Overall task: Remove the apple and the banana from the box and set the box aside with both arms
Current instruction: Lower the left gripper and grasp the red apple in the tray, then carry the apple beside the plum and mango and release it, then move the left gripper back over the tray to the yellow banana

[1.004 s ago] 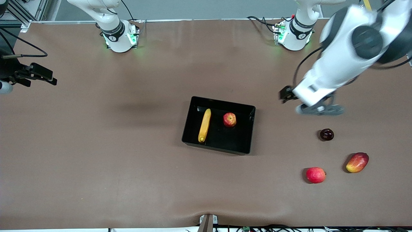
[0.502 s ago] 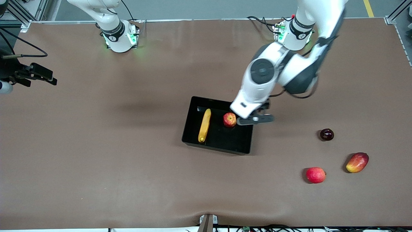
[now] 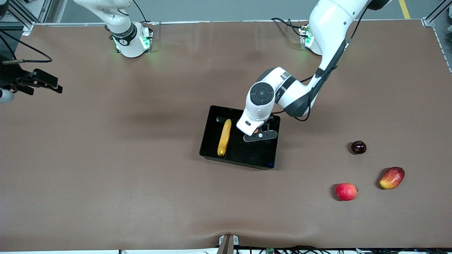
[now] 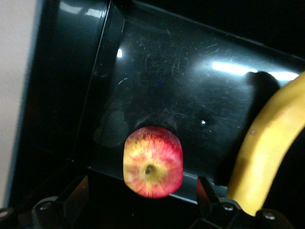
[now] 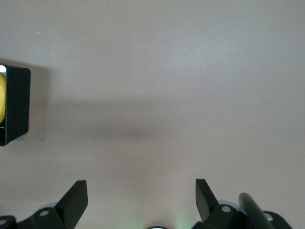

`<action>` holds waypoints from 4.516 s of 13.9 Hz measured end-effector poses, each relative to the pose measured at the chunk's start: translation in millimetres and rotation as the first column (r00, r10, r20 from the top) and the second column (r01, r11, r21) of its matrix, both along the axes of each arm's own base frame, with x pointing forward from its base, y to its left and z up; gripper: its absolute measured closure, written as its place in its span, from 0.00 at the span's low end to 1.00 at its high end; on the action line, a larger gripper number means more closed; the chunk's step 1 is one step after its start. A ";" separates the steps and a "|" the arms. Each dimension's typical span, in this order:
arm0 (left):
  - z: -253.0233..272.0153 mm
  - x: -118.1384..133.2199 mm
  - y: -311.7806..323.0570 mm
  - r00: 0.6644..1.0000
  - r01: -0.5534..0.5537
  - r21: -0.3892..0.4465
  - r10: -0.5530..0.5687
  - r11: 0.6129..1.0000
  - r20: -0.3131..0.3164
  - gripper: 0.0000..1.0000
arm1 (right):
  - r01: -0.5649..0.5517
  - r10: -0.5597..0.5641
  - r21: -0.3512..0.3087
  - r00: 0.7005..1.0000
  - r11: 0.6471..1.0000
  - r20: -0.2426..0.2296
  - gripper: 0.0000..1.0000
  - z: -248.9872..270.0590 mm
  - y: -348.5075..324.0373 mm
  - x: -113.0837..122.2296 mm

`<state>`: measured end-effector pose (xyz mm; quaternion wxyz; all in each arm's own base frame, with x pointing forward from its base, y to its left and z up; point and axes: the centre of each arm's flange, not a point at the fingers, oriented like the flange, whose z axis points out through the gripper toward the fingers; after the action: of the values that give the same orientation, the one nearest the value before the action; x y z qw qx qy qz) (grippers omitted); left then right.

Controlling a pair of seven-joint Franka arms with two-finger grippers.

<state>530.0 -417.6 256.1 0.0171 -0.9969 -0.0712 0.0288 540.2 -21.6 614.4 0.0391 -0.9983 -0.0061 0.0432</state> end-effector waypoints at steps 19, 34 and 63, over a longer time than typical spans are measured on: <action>124.3 76.4 61.4 0.984 0.005 -0.053 0.004 0.999 0.179 0.35 | 0.002 -0.002 0.000 1.000 1.000 0.000 0.00 -0.2 -1.1 0.0; 36.6 186.5 441.4 0.947 0.305 -0.009 -0.302 0.952 0.111 0.35 | 0.004 -0.004 0.001 1.000 1.000 -0.005 0.00 -2.6 -2.4 1.0; 129.2 134.8 185.7 0.966 0.242 -0.138 -0.225 0.961 0.127 0.00 | 0.005 -0.005 0.001 1.000 1.000 -0.006 0.00 -3.2 -2.7 1.3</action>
<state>664.8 -231.9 385.3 -0.0596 -0.9968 0.0484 -0.0231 541.5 -24.3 611.3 0.0396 -0.9981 -0.0036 0.0461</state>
